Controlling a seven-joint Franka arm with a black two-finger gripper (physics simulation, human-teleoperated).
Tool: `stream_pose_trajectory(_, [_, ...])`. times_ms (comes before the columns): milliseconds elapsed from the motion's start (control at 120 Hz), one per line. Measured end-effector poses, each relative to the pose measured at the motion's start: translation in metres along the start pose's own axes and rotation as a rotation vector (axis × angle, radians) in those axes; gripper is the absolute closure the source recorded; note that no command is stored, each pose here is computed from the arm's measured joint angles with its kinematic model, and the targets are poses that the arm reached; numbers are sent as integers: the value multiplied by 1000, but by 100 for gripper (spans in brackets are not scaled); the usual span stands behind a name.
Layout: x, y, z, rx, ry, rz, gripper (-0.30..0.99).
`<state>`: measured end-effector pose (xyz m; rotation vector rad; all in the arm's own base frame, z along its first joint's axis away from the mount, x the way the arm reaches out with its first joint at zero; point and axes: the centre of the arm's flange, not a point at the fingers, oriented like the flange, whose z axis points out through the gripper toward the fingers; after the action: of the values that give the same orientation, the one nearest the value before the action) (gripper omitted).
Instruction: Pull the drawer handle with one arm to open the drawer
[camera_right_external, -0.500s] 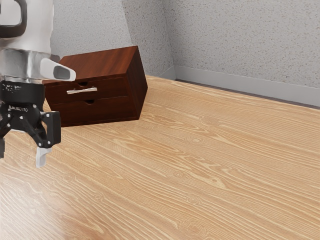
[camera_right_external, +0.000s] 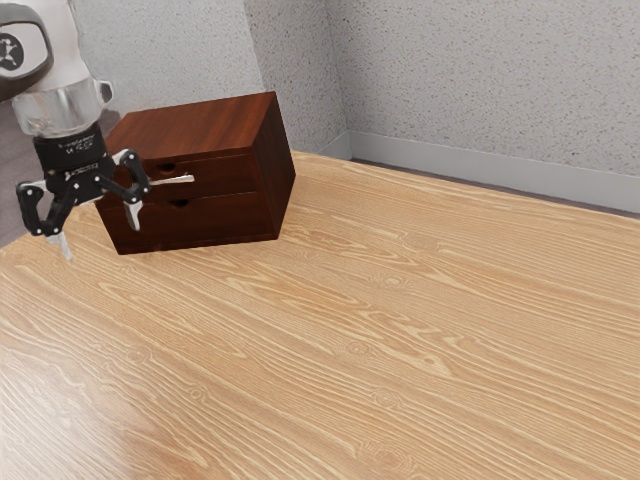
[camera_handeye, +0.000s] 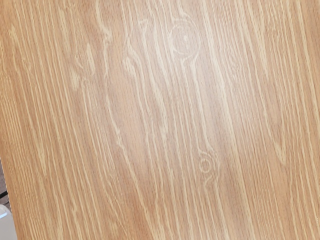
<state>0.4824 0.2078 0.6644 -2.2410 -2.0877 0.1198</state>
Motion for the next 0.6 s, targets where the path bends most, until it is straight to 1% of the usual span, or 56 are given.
stream_pose_trajectory(100, [66, 4, 25, -45, 12, -182, 0])
stream_pose_trajectory(192, [102, 4, 35, -94, 34, -292, 0])
stream_pose_trajectory(225, [105, 18, 37, -116, 54, -298, 0])
stream_pose_trajectory(292, [95, 62, 34, -181, 84, -275, 0])
stream_pose_trajectory(333, [97, 77, 34, -214, 96, -285, 0])
stream_pose_trajectory(417, [115, 88, 35, -266, 119, -343, 0])
stream_pose_trajectory(600, [138, 111, 60, -330, 129, -458, 0])
